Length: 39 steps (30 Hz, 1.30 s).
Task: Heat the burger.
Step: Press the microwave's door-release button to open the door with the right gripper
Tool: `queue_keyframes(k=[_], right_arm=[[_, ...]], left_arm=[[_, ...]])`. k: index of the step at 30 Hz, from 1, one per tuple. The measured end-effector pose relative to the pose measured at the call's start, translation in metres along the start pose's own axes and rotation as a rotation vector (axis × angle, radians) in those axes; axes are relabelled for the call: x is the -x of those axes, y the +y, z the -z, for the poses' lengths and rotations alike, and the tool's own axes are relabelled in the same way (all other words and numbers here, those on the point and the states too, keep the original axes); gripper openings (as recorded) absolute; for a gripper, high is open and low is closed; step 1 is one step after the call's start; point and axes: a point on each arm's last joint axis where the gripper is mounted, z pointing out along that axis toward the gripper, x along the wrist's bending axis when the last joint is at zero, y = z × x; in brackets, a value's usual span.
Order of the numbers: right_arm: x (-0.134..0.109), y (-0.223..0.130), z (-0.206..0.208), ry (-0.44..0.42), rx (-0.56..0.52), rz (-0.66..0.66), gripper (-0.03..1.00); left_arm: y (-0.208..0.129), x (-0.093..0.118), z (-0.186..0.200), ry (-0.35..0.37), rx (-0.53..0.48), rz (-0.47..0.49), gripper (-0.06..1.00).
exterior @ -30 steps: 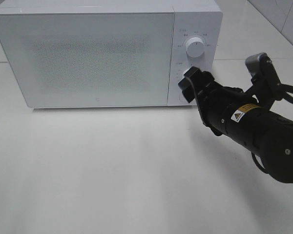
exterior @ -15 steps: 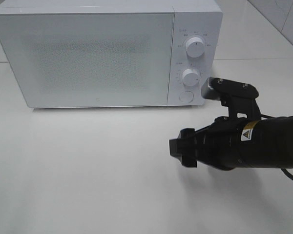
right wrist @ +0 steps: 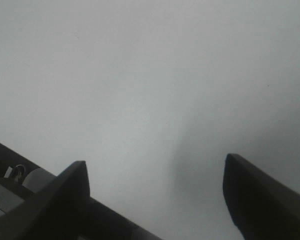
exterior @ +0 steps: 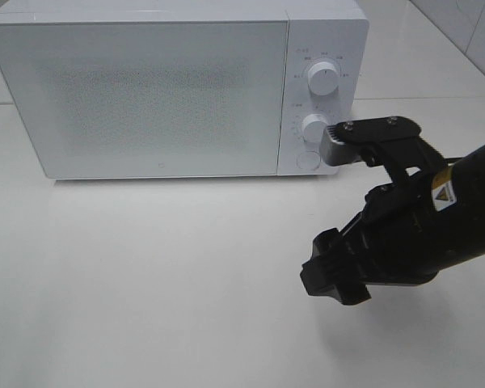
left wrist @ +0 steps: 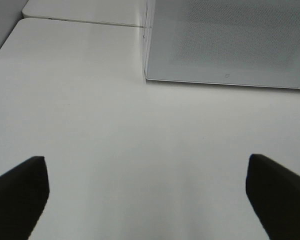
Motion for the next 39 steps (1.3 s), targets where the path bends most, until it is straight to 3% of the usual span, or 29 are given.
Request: queue_keyframes(k=[8, 14, 21, 27, 30, 33, 39], right_arm=[[0.003, -0.007, 0.044, -0.023, 0.094, 0.017, 0.76], [0.012, -0.020, 0.069, -0.090, 0.154, 0.028, 0.80], [0.046, -0.046, 0.092, -0.213, 0.188, -0.132, 0.79], [0.060, -0.067, 0.111, -0.279, 0.244, -0.227, 0.78], [0.062, -0.083, 0.122, -0.308, 0.295, -0.267, 0.77], [0.060, -0.102, 0.140, -0.327, 0.432, -0.311, 0.77], [0.051, -0.125, 0.160, -0.319, 0.601, -0.347, 0.77]], left_arm=[[0.000, 0.000, 0.000, 0.000, 0.000, 0.001, 0.99], [0.000, 0.000, 0.000, 0.000, 0.000, 0.001, 0.99], [0.000, 0.000, 0.000, 0.000, 0.000, 0.001, 0.99], [0.000, 0.000, 0.000, 0.000, 0.000, 0.001, 0.99], [0.000, 0.000, 0.000, 0.000, 0.000, 0.001, 0.99], [0.000, 0.000, 0.000, 0.000, 0.000, 0.001, 0.99], [0.000, 0.000, 0.000, 0.000, 0.000, 0.001, 0.99]])
